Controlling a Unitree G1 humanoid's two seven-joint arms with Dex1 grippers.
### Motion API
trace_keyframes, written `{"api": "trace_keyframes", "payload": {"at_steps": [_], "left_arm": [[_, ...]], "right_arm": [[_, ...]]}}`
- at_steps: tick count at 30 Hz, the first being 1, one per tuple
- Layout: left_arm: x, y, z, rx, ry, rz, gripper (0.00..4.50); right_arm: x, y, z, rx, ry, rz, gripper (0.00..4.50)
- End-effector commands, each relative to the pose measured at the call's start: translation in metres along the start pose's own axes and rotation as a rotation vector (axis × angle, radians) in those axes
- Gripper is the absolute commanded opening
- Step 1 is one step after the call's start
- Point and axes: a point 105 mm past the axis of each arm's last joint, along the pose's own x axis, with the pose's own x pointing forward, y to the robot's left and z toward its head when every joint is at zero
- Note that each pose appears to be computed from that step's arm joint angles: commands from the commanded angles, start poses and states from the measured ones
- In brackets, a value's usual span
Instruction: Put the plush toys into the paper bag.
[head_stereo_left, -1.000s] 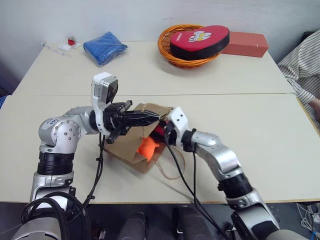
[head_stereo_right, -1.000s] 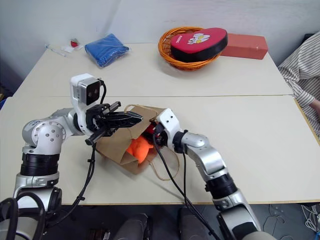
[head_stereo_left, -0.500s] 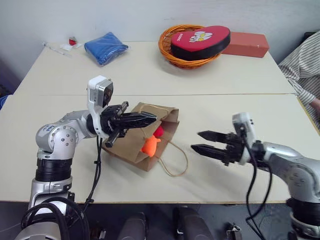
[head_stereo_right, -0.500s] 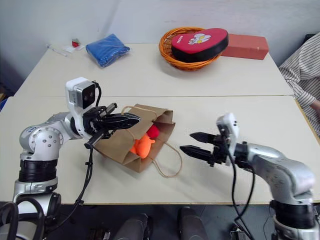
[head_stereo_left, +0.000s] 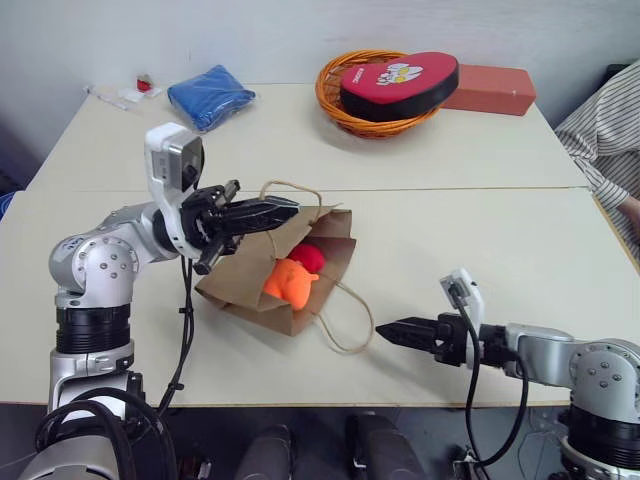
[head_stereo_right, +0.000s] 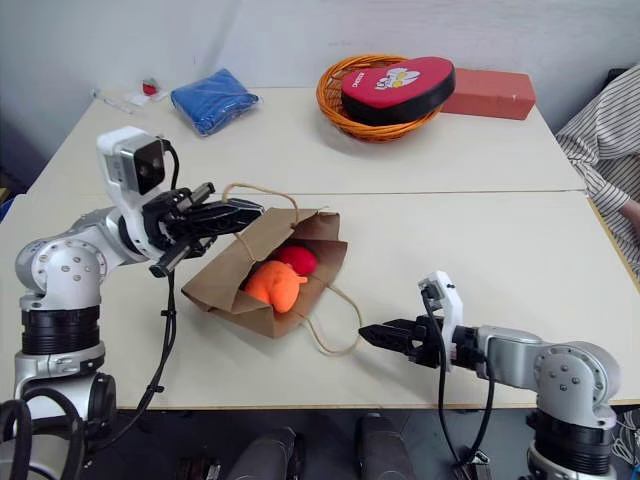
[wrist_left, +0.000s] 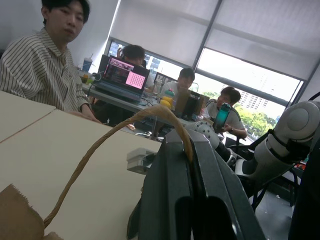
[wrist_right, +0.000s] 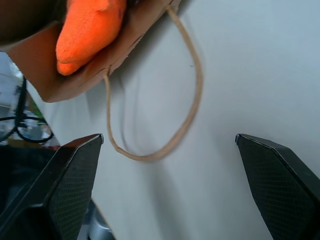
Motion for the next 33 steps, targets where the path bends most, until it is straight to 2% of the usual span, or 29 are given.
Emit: {"api": "trace_keyframes", "payload": {"at_steps": [1,4,7,14,19,24,27,33], "left_arm": [[0.005,-0.007,0.004,0.02,-0.005,-0.035,0.0],[0.006,-0.007,0.004,0.02,-0.009,-0.035,0.0],[0.006,-0.008,0.004,0.02,-0.014,-0.031,0.0],[0.004,-0.008,0.005,0.026,-0.014,-0.016,0.0],[0.003,-0.009,0.005,0.027,-0.015,-0.012,0.0],[0.005,-0.008,0.003,0.027,-0.015,-0.017,0.0],[0.007,-0.008,0.003,0.03,-0.02,-0.022,0.0],[0.009,-0.008,0.002,0.028,-0.022,-0.028,0.0]], "right_arm": [[0.018,0.011,-0.008,0.04,0.048,0.064,4.33],[0.028,0.016,-0.004,0.063,0.029,0.089,4.33],[0.035,0.022,0.004,0.08,0.001,0.12,3.78],[0.021,0.022,0.009,0.06,-0.006,0.108,1.52],[-0.004,0.018,0.005,0.059,0.006,0.082,1.52],[-0.01,0.012,0.003,0.1,-0.005,0.026,1.52],[-0.015,0.01,-0.005,0.126,0.042,-0.007,1.52],[0.008,0.012,-0.018,0.171,0.109,-0.047,1.52]]}}
